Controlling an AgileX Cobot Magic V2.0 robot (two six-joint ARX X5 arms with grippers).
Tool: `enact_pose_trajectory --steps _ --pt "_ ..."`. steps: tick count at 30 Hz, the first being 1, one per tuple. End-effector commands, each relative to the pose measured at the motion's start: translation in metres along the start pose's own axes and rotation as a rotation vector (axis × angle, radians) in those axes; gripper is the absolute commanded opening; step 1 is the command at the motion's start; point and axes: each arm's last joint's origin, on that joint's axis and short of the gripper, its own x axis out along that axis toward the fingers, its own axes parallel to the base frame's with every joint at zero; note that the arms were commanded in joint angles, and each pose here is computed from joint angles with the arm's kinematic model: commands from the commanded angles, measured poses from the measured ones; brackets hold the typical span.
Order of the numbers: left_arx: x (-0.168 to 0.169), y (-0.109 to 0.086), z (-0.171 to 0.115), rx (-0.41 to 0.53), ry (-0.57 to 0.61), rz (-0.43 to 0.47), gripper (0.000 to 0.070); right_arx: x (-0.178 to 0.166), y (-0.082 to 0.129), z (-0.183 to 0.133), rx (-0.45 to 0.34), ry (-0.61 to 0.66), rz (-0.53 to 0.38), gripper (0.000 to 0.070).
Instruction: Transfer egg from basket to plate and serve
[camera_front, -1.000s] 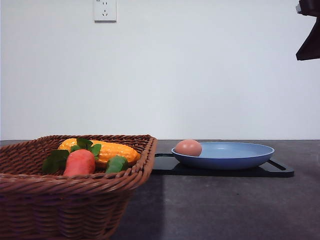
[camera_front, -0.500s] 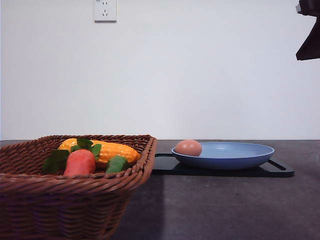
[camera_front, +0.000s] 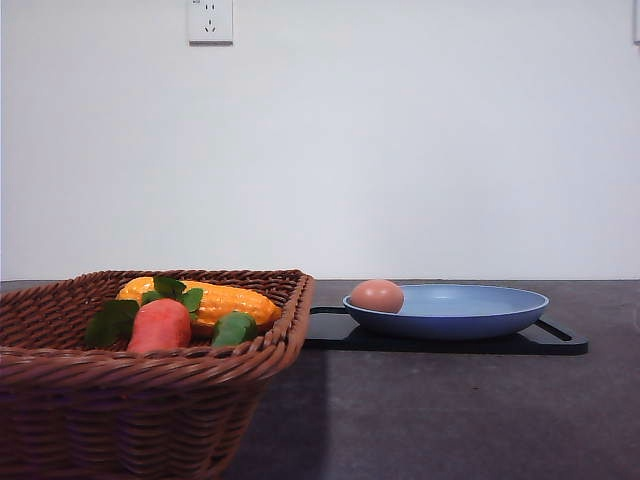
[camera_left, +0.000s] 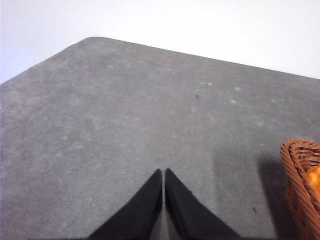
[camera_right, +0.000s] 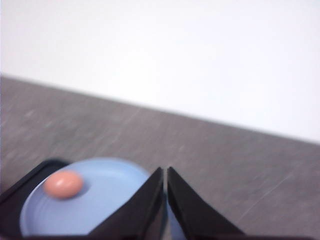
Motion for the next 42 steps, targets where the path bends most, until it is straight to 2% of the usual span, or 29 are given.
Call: enact_pose_trajectory --steps 1,5,9,16,20,30,42 --pt "0.002 0.001 -0.009 0.001 0.032 0.007 0.0 -0.005 -0.003 -0.006 -0.038 -0.015 0.004 0.0" --pt "0.002 0.001 -0.009 0.001 0.032 0.007 0.0 -0.017 -0.011 -0.021 -0.04 -0.055 0.015 0.0" --pt "0.002 0.001 -0.009 0.001 0.032 0.007 0.0 -0.022 -0.016 -0.044 -0.039 -0.047 -0.026 0.0" --pt "0.002 0.001 -0.009 0.001 0.032 0.007 0.0 -0.024 -0.017 -0.081 0.008 -0.018 -0.045 0.0" --pt "0.002 0.001 -0.009 0.001 0.032 0.007 0.0 -0.024 -0.015 -0.095 0.047 -0.006 -0.027 0.0" --pt "0.002 0.001 -0.009 0.001 0.032 0.007 0.0 -0.028 -0.012 -0.111 0.171 0.142 -0.022 0.0" --pt "0.002 0.001 -0.009 0.001 0.032 0.007 0.0 -0.028 -0.013 -0.108 0.167 0.119 -0.025 0.0"
